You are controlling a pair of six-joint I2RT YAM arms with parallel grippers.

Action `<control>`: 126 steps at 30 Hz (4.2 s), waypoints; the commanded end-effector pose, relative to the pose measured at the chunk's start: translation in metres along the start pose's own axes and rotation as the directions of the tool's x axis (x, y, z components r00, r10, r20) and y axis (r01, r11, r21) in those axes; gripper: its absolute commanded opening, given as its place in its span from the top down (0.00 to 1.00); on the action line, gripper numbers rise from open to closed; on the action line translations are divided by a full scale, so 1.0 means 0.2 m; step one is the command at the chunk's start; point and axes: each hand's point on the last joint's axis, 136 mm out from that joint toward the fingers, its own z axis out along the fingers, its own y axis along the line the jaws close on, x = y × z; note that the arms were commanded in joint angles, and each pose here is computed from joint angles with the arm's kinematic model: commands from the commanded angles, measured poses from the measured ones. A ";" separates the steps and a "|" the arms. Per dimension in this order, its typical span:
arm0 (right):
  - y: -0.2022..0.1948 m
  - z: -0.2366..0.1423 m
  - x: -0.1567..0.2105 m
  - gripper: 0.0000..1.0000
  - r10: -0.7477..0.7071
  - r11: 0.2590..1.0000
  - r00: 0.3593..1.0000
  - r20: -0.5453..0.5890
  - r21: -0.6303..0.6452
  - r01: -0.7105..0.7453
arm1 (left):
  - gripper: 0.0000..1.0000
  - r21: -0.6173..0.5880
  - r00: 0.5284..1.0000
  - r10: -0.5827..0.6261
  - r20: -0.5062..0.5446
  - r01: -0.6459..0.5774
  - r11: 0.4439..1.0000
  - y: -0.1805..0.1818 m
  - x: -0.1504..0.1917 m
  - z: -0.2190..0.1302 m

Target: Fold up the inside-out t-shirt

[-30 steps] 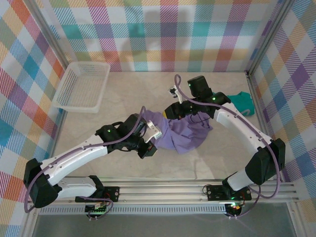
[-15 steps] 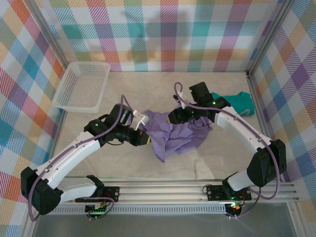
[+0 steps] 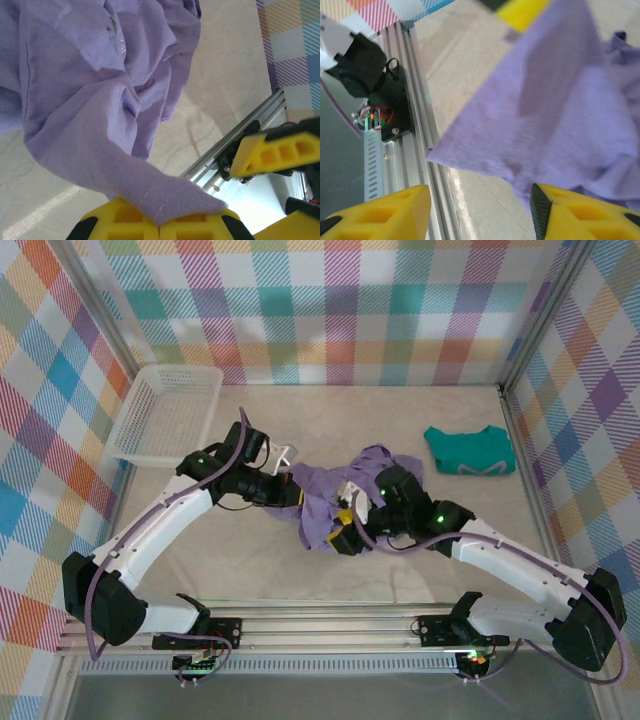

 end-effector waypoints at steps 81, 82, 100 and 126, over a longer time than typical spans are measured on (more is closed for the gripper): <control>-0.48 0.06 0.05 0.60 0.442 0.890 0.896 0.048 0.097 -0.445 | 1.00 0.018 0.992 0.079 -0.094 -0.078 0.997 0.00 0.08 0.01; -0.49 0.08 0.05 0.61 0.467 0.879 0.883 0.045 0.088 -0.469 | 1.00 0.020 0.992 0.079 -0.096 -0.078 0.997 0.00 0.08 0.01; -0.61 0.00 0.05 1.00 0.572 0.812 0.811 0.118 0.058 -0.581 | 1.00 0.013 0.993 0.081 -0.090 -0.081 0.997 0.01 0.09 0.00; -0.59 0.17 0.07 0.73 0.646 0.763 0.762 0.044 -0.045 -0.644 | 1.00 0.023 0.993 0.079 -0.091 -0.077 0.997 0.02 0.09 0.01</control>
